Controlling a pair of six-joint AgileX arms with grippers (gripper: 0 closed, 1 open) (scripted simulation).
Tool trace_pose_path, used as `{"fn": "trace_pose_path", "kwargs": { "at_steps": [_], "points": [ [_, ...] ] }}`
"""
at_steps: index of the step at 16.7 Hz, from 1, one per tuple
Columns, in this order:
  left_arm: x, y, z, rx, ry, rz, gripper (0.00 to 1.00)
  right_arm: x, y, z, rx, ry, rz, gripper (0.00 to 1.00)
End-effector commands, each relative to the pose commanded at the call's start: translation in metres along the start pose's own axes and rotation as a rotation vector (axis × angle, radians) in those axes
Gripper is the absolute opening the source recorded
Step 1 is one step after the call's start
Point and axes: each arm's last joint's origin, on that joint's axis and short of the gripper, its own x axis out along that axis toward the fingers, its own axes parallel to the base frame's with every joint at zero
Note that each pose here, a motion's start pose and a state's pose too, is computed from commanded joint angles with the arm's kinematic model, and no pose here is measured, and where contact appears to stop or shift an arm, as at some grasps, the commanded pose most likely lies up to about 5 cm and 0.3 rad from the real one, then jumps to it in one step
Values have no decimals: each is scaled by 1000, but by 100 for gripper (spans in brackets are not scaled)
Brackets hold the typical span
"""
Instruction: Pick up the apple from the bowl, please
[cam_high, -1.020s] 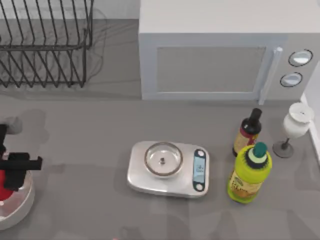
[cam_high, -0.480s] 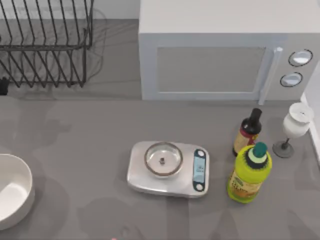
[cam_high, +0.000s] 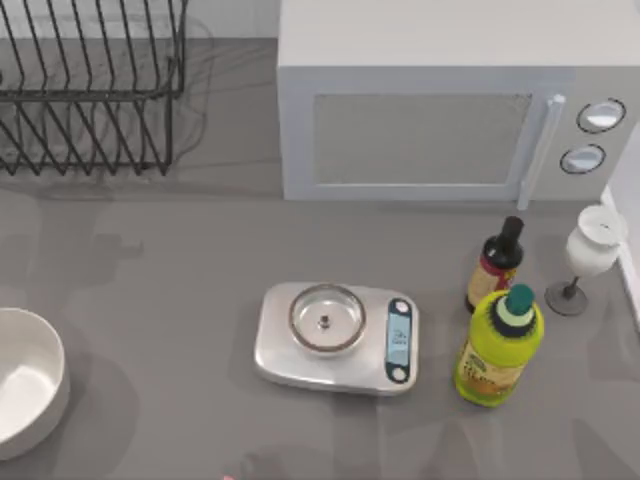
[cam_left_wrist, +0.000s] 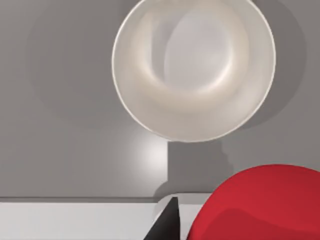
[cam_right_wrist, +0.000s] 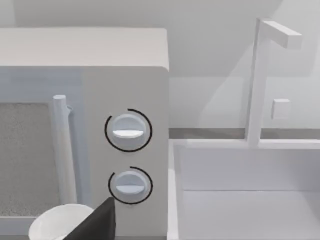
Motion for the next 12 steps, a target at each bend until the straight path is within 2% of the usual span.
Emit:
{"fn": "trace_pose_path", "kwargs": {
  "at_steps": [3, 6, 8, 12],
  "points": [
    [2, 0, 2, -2, 3, 1, 0, 0, 0, 0, 0, 0, 0, 100],
    [14, -17, 24, -4, 10, -2, 0, 0, 0, 0, 0, 0, 0, 100],
    [33, -46, 49, -2, 23, -3, 0, 0, 0, 0, 0, 0, 0, 100],
    [82, -132, 81, 1, 36, -2, 0, 0, 0, 0, 0, 0, 0, 100]
  ]
}}
